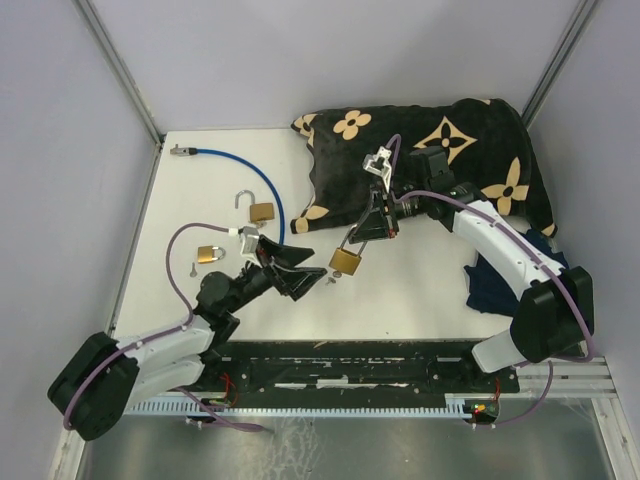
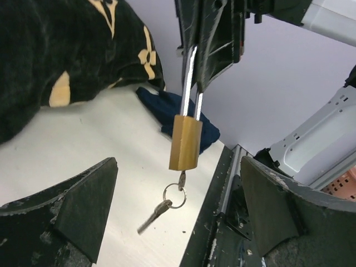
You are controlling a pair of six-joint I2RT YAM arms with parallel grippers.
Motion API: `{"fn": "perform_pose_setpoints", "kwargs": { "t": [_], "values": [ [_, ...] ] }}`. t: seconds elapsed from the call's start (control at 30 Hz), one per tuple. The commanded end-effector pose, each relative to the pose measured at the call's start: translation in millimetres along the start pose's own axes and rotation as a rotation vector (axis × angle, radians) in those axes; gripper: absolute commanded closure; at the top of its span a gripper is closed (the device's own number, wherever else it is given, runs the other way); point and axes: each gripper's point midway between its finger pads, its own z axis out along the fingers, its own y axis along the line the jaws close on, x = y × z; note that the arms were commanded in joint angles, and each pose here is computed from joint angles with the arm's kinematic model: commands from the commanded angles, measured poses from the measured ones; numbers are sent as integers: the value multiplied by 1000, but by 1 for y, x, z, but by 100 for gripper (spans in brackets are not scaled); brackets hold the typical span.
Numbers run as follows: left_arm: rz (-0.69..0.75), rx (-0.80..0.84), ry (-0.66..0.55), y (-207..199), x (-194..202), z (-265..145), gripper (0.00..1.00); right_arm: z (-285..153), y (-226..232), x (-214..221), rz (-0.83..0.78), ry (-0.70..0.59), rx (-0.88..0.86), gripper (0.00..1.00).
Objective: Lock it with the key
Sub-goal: Lock the lock.
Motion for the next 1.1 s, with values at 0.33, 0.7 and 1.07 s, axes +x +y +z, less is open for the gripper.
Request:
{"fn": "perform_pose_setpoints", "kwargs": {
  "t": [0.33,0.7,1.07],
  "values": [
    [-203,46,27,-5,8,30,24,-15,11,-29,44,-112,-52,98],
    [-232,30,76,2,22,38,48,-13,6,-27,65,-107,-60,98],
    [-282,58,113,-1,33,38,57,-12,4,-26,70,-107,-52,98]
  ]
}}
